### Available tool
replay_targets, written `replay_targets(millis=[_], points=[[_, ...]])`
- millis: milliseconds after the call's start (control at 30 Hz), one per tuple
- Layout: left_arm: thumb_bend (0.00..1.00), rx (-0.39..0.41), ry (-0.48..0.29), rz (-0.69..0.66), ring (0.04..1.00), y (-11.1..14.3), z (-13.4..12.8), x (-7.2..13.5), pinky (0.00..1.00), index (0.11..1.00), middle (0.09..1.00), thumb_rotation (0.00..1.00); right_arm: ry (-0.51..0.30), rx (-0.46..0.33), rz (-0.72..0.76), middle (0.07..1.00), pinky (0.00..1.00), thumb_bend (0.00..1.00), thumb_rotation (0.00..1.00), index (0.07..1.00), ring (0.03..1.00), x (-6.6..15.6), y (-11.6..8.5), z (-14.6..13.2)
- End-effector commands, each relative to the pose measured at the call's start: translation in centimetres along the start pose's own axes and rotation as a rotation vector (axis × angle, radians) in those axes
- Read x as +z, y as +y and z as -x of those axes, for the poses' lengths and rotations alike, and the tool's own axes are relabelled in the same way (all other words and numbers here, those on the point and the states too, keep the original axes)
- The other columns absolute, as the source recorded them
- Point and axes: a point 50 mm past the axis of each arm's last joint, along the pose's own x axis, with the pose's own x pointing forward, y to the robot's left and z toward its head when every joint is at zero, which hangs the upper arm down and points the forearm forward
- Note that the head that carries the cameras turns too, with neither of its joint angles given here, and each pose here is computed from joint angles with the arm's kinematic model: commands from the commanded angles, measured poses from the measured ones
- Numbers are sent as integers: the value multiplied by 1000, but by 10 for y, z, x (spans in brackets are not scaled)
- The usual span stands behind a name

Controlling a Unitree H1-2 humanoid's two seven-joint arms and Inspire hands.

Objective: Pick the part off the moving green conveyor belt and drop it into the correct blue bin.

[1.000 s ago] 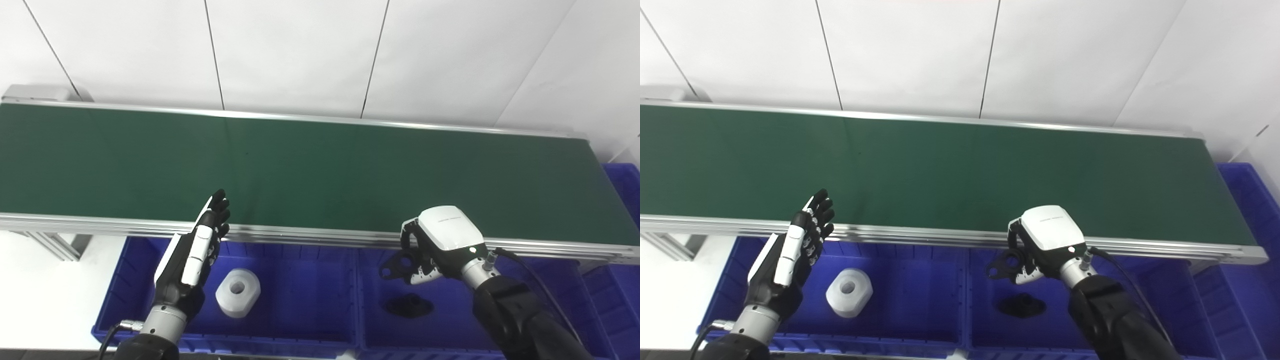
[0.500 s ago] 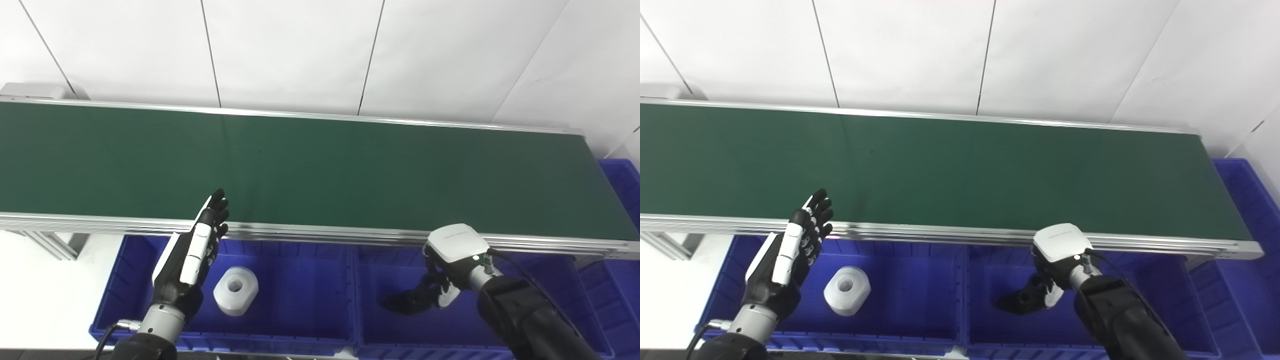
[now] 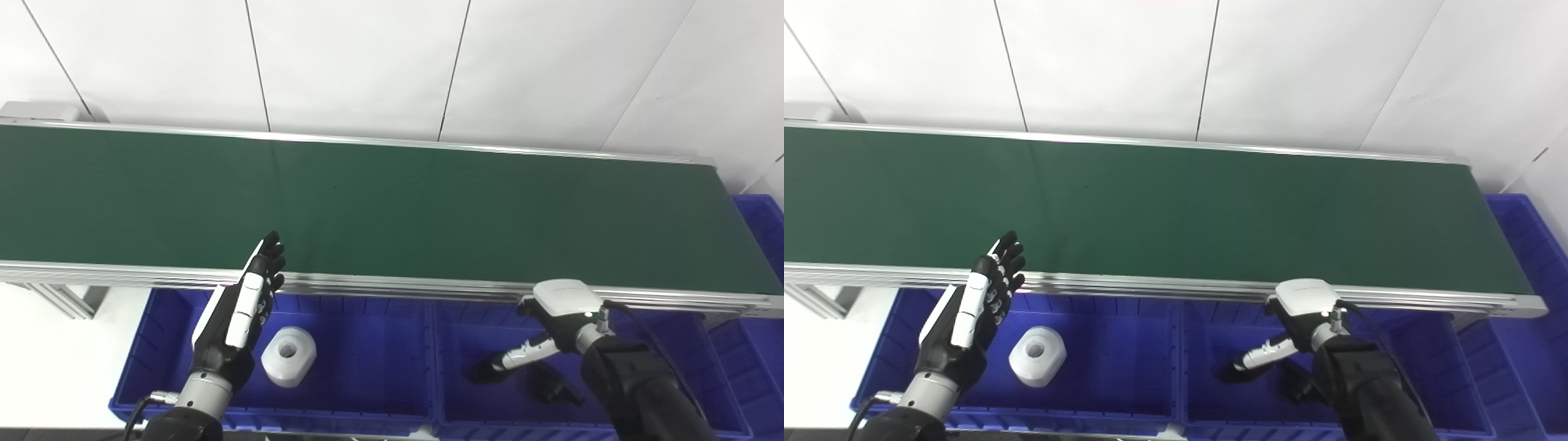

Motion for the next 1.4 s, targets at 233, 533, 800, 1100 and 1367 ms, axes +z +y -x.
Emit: replay_targets(millis=[233,533,800,1100,1367], points=[[528,-11,-93,10,1000,-14,-7,6,1000,1000,1000,976,-114,-310,-421,802,560,1000,947,808,739,17,-43,48],[592,15,-106,6,1000,-13,-6,0,1000,1000,1000,967,-216,-710,-1644,787,645,972,960,808,729,77,-25,102],[572,58,-213,-93,1000,-1,-13,2,1000,1000,1000,999,-234,-776,-1758,919,898,811,1000,941,899,102,20,77],[596,68,-303,-103,1000,2,-20,3,1000,1000,1000,1000,-256,-735,-1815,964,925,612,1000,976,924,120,45,48],[631,72,-331,-123,1000,-3,-16,3,1000,1000,1000,996,-303,-636,-1763,924,874,678,1000,933,877,125,49,42]])
